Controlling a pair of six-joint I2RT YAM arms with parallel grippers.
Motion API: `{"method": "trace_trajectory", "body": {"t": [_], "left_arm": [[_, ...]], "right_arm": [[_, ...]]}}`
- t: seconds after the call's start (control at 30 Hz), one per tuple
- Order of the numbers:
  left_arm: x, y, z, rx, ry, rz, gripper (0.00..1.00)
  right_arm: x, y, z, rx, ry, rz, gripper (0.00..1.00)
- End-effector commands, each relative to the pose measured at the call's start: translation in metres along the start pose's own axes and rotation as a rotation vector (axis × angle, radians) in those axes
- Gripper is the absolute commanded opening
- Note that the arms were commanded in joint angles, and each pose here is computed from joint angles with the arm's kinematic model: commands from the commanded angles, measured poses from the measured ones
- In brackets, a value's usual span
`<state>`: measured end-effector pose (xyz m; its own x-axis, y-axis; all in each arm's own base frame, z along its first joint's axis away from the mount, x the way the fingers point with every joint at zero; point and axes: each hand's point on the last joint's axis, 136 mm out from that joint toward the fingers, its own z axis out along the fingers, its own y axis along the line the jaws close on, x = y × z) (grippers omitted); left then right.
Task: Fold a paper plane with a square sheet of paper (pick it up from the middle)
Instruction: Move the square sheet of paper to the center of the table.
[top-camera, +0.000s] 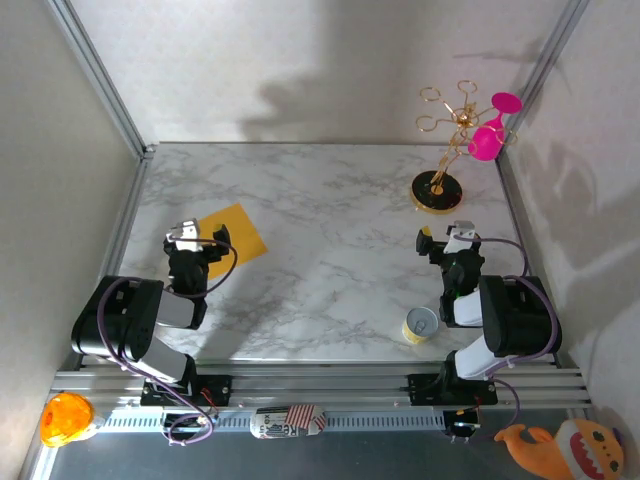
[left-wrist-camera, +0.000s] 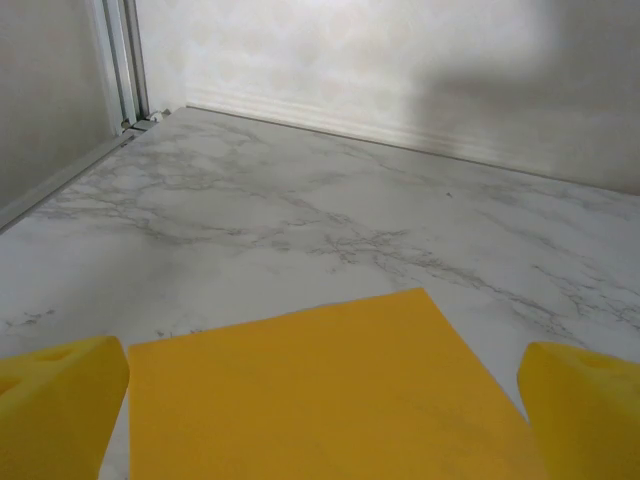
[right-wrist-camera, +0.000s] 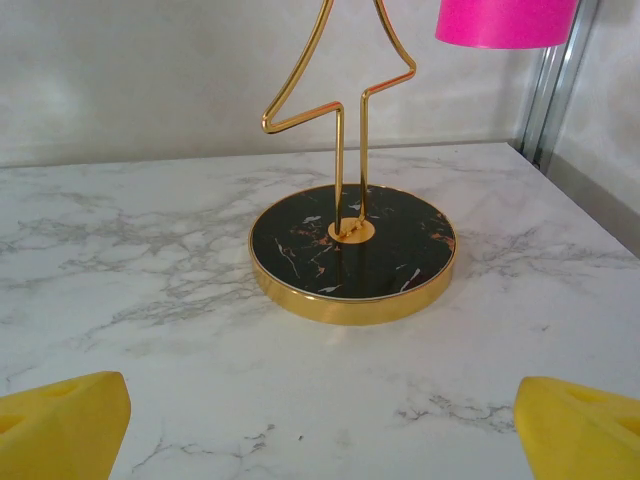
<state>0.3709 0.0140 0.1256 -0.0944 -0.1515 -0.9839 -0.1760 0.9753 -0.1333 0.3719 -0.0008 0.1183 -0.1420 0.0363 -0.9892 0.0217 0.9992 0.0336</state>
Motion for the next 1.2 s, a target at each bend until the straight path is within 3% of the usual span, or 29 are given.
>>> {"method": "trace_trajectory", "body": {"t": [0.0,0.97,1.17], "left_arm": [[-0.006,0.003,0.003,-0.017,-0.02,-0.015,0.99],[-0.005,0.004,0.003,-0.017,-0.019,-0.015,0.99],[-0.022,0.008,-0.001,-0.053,-0.04,-0.03,0.99]], "right_arm": [[-0.007,-0.001,0.001,0.001,-0.028,0.013,0.99],[-0.007,-0.001,0.001,-0.001,-0.028,0.013,0.99],[-0.029,-0.002,-0.004,0.013,-0.038,0.016,0.99]]}}
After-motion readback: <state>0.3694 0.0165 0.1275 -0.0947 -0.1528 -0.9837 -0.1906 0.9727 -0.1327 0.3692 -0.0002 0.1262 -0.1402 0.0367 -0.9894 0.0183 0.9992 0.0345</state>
